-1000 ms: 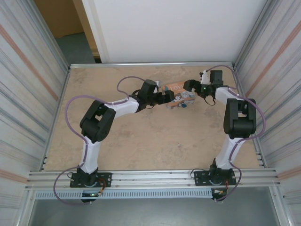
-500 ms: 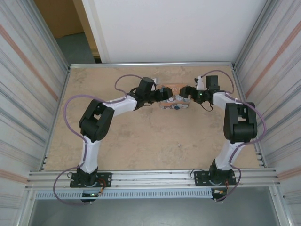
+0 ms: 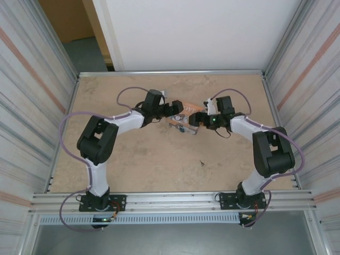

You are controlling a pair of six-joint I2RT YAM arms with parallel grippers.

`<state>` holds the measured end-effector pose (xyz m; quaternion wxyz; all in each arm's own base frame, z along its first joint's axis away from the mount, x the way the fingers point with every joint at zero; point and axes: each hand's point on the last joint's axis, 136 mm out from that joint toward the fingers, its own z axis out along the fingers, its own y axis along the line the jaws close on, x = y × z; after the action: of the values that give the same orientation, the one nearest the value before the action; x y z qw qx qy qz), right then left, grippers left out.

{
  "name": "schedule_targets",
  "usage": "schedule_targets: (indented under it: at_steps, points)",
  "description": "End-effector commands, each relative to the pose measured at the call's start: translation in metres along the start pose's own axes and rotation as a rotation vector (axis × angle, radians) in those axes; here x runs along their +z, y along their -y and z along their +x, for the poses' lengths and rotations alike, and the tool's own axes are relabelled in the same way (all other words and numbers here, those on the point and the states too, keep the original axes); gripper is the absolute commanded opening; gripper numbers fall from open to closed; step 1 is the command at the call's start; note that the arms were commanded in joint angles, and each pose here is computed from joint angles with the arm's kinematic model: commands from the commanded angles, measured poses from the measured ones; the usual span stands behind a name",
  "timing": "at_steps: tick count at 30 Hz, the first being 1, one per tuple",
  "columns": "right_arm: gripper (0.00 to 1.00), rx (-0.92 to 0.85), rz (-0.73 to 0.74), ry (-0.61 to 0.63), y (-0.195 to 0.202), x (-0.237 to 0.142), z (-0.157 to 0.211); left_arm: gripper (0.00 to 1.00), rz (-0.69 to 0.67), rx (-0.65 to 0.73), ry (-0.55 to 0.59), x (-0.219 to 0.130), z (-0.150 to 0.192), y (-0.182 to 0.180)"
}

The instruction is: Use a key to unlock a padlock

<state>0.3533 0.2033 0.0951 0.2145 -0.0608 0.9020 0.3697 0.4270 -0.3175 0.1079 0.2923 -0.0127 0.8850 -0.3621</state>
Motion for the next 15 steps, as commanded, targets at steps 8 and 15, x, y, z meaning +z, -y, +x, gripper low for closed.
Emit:
schedule_targets:
  at_steps: [8,15]
  points:
    - [0.95,-0.078,-0.086,-0.057,-0.062,0.006,0.046,0.99,0.045,0.041,-0.05,-0.052,0.043,0.018]
    - [0.96,-0.081,-0.053,-0.062,-0.065,0.006,0.055,0.99,-0.01,0.048,-0.021,-0.07,0.042,0.005]
